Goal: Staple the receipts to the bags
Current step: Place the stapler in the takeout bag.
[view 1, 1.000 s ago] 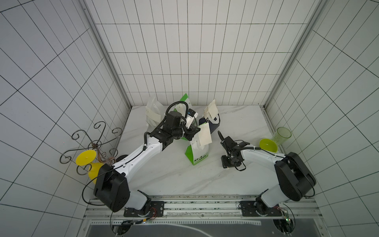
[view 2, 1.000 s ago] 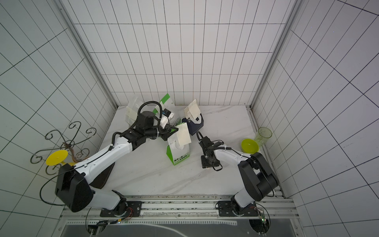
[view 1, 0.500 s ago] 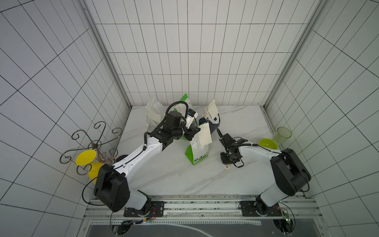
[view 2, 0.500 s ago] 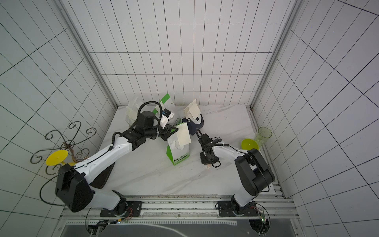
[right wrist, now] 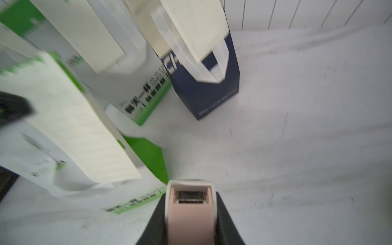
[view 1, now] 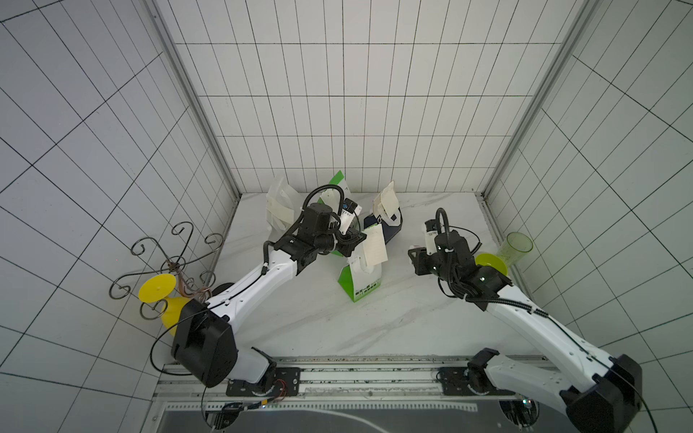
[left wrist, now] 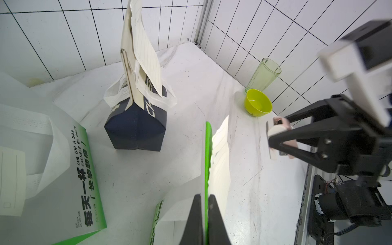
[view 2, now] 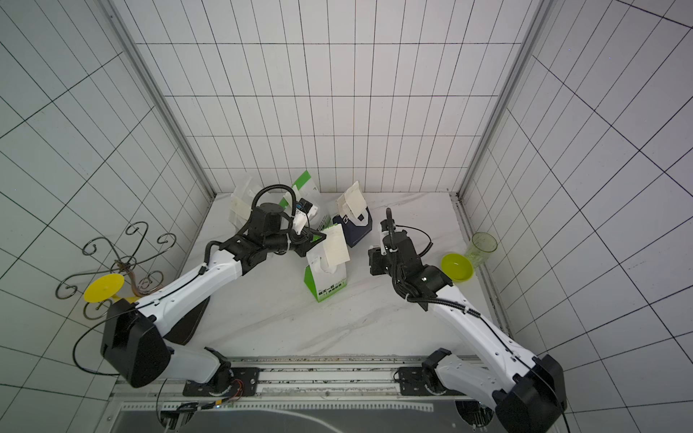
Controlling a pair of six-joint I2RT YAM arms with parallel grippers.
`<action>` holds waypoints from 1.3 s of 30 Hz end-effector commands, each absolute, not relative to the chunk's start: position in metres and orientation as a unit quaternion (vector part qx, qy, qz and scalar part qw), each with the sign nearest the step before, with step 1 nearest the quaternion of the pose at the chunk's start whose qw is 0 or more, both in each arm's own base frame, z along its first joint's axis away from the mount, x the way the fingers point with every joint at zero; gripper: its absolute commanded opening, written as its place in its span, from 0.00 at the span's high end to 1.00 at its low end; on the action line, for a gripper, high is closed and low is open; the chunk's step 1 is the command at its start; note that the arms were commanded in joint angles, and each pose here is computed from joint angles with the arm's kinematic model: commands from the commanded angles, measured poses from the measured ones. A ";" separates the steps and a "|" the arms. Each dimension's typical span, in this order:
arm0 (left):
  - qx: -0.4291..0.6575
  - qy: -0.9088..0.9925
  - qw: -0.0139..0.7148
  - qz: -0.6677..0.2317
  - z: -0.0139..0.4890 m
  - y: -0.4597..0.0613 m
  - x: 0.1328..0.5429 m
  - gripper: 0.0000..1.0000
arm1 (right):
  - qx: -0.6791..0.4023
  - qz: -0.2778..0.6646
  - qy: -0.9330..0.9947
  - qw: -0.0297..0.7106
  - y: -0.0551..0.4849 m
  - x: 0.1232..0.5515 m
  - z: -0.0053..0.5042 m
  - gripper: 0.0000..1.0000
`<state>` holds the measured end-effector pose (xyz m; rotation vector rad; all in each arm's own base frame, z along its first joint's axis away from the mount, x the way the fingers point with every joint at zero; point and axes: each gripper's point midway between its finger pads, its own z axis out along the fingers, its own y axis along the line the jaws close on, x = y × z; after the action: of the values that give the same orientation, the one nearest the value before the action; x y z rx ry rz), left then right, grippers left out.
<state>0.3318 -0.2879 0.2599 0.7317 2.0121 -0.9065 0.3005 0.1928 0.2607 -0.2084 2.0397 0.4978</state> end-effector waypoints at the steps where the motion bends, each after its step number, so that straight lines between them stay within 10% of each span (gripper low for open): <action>1: 0.284 0.784 0.407 -0.373 0.277 -0.292 0.334 1.00 | -0.096 0.284 0.708 0.640 0.224 0.298 0.366 1.00; 39: 0.262 0.729 0.357 -0.522 0.318 -0.298 0.300 1.00 | -0.139 0.314 0.600 0.723 0.297 0.325 0.359 1.00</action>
<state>0.3079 -0.2970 0.3028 0.6417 1.9454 -1.3305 0.3263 0.2976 0.3605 -0.3058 1.3403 0.7153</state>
